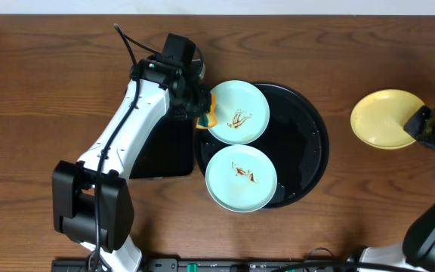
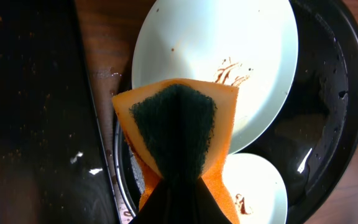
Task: Clean dirty plates on tray and stack at the side
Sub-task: 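Set the yellow plate down on the table right of the tray, then move the right gripper to the rim of the upper blue plate, then scrub the upper blue plate with the sponge in the left gripper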
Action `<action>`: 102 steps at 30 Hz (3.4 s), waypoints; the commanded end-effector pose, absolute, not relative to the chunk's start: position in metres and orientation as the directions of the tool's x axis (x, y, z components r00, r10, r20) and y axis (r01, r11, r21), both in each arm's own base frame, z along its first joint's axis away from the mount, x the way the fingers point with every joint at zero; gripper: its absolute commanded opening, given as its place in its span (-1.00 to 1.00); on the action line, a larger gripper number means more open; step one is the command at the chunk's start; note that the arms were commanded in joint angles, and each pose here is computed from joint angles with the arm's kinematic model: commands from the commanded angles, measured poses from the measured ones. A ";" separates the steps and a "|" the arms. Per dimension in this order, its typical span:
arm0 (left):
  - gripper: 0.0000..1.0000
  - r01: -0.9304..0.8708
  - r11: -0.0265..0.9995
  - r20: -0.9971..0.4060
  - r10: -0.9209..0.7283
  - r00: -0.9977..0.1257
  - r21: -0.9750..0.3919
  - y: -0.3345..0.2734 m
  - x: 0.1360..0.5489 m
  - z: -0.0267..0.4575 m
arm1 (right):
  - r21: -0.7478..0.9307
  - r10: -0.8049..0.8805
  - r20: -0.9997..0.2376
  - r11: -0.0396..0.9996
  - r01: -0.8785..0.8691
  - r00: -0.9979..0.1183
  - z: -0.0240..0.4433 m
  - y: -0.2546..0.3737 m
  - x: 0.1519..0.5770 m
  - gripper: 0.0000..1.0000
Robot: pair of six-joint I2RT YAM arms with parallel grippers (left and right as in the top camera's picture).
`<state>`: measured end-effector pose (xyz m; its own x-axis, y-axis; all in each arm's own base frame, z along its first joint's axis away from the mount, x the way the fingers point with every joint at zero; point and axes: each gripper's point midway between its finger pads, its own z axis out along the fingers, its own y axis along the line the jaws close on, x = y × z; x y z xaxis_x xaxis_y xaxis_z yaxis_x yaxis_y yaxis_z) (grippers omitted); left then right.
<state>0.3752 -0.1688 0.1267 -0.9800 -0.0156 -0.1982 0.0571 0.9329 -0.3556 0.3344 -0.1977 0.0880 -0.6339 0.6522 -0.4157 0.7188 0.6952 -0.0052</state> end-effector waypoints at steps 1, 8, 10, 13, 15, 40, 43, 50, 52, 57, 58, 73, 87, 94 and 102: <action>-0.85 0.066 0.926 -0.218 -0.018 -0.976 -0.373 -0.170 0.377 0.138 | 0.033 0.696 -0.385 0.666 0.745 -0.606 0.070 -0.209 0.339 -0.98; -0.85 0.066 0.925 -0.217 -0.018 -0.976 -0.373 -0.170 0.377 0.138 | 0.073 0.698 -0.352 0.685 0.725 -0.624 0.056 -0.203 0.346 -0.83; -0.85 0.066 0.925 -0.217 -0.018 -0.976 -0.373 -0.170 0.377 0.138 | 0.139 0.685 -0.349 0.712 0.688 -0.639 0.061 -0.192 0.354 -0.49; -0.85 0.065 0.926 -0.215 -0.018 -0.977 -0.372 -0.170 0.376 0.137 | 0.210 0.658 -0.373 0.746 0.632 -0.654 0.079 -0.177 0.366 -0.26; -0.85 0.067 0.926 -0.213 -0.015 -0.977 -0.371 -0.170 0.375 0.137 | 0.236 0.628 -0.412 0.774 0.588 -0.661 0.098 -0.165 0.374 -0.16; -0.85 0.113 0.926 -0.227 0.030 -0.974 -0.360 -0.171 0.374 0.136 | 0.251 -0.056 -0.484 0.947 -0.200 -0.873 0.060 0.151 0.428 -0.32; -0.85 0.127 0.924 -0.228 0.045 -0.973 -0.360 -0.176 0.372 0.136 | 0.266 -0.046 -0.448 0.946 -0.183 -0.893 0.035 0.160 0.428 -0.36; -0.85 0.233 0.907 -0.261 0.144 -0.955 -0.351 -0.204 0.363 0.136 | 0.275 -0.025 -0.369 0.952 -0.135 -0.929 0.000 0.164 0.420 -0.70; -0.85 0.257 0.900 -0.277 0.162 -0.947 -0.353 -0.213 0.362 0.134 | 0.274 -0.026 -0.364 0.952 -0.134 -0.931 -0.001 0.164 0.418 -0.88; -0.85 0.315 0.879 -0.312 0.206 -0.928 -0.358 -0.237 0.361 0.130 | 0.270 -0.029 -0.336 0.955 -0.126 -0.941 -0.001 0.161 0.411 -0.98; -0.85 0.328 0.874 -0.321 0.214 -0.922 -0.359 -0.242 0.361 0.130 | 0.269 -0.029 -0.331 0.955 -0.124 -0.943 0.000 0.161 0.409 -0.98; -0.85 0.292 0.881 -0.222 0.221 -0.950 -0.374 -0.279 0.350 0.079 | 0.255 -0.026 -0.345 0.959 -0.121 -0.938 0.021 0.156 0.405 -0.98; -0.85 0.296 0.864 -0.186 0.239 -0.953 -0.406 -0.302 0.347 0.048 | 0.236 -0.009 -0.337 0.967 -0.094 -0.941 0.019 0.152 0.405 -0.98; -0.85 0.289 0.865 -0.178 0.235 -0.955 -0.410 -0.313 0.350 0.026 | 0.235 -0.011 -0.335 0.967 -0.095 -0.942 0.019 0.152 0.404 -0.98; -0.85 0.254 0.925 -0.178 0.209 -0.962 -0.283 -0.288 0.363 -0.003 | 0.232 -0.013 -0.322 0.968 -0.092 -0.947 0.017 0.151 0.401 -0.98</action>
